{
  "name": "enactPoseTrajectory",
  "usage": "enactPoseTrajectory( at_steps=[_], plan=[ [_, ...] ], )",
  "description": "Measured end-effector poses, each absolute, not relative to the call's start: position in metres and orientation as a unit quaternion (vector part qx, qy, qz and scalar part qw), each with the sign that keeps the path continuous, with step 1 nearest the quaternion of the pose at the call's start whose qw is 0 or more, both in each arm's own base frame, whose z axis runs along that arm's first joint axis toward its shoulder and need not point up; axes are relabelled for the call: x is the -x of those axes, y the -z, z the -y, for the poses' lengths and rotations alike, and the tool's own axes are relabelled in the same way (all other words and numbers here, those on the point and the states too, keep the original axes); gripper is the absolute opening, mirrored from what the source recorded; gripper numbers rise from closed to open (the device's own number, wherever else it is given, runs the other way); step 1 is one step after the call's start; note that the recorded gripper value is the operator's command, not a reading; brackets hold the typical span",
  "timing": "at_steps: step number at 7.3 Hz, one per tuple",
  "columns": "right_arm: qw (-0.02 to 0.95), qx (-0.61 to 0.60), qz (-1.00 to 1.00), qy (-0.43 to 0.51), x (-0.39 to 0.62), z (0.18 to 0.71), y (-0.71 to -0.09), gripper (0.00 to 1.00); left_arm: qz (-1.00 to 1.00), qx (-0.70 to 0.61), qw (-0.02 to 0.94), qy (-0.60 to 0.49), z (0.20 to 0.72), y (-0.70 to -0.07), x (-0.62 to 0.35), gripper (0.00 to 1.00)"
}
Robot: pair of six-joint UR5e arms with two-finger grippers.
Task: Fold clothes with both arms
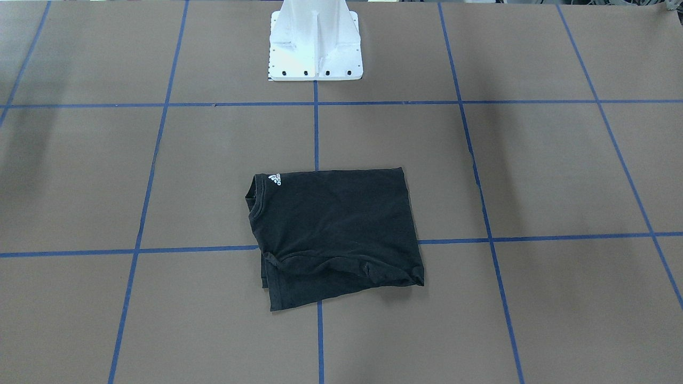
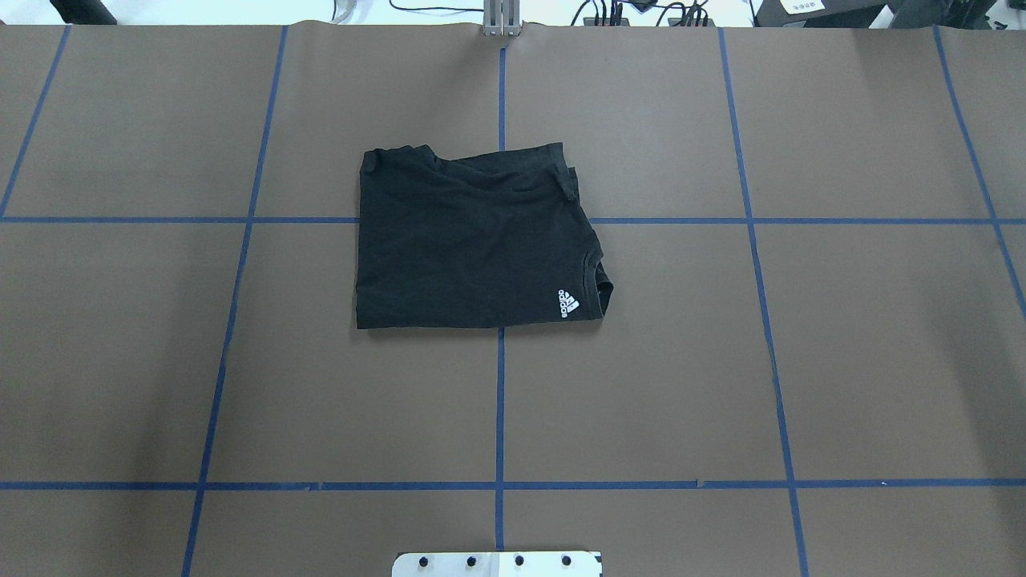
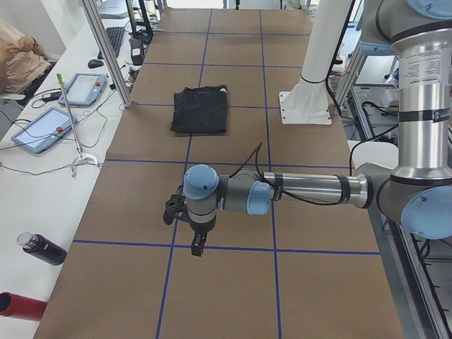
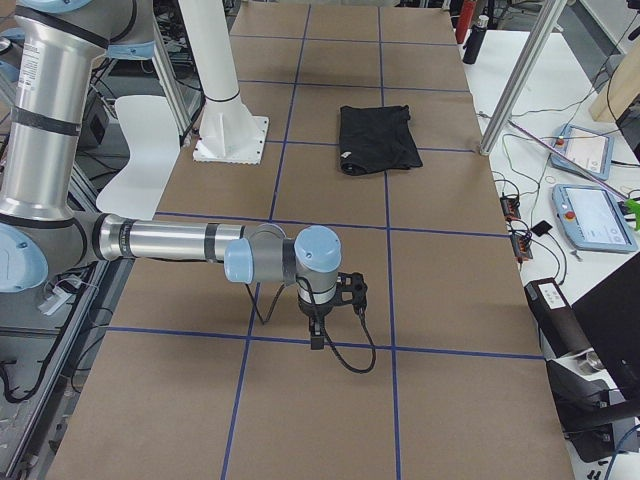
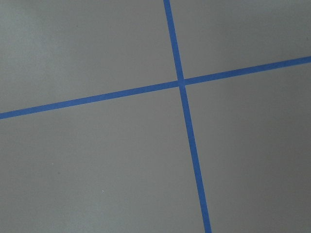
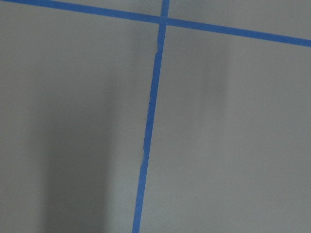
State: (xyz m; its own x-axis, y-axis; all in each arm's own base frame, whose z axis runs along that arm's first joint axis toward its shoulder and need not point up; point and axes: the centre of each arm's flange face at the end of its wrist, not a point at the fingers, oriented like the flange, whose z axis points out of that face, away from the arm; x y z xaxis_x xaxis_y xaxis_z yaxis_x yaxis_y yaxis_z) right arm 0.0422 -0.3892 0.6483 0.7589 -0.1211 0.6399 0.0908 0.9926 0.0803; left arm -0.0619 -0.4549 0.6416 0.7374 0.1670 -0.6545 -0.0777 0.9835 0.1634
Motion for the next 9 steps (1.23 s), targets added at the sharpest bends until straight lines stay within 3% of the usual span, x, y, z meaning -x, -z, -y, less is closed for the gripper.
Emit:
enactPoseTrajectory(
  at_steps=[9],
  plan=[
    [0.937,-0.022,0.344,0.052,-0.042,0.3891,-0.6502,1.0,-0.356,-0.061,0.93,-0.065,0.4546,-0.6437,0.062,1.0]
  ],
)
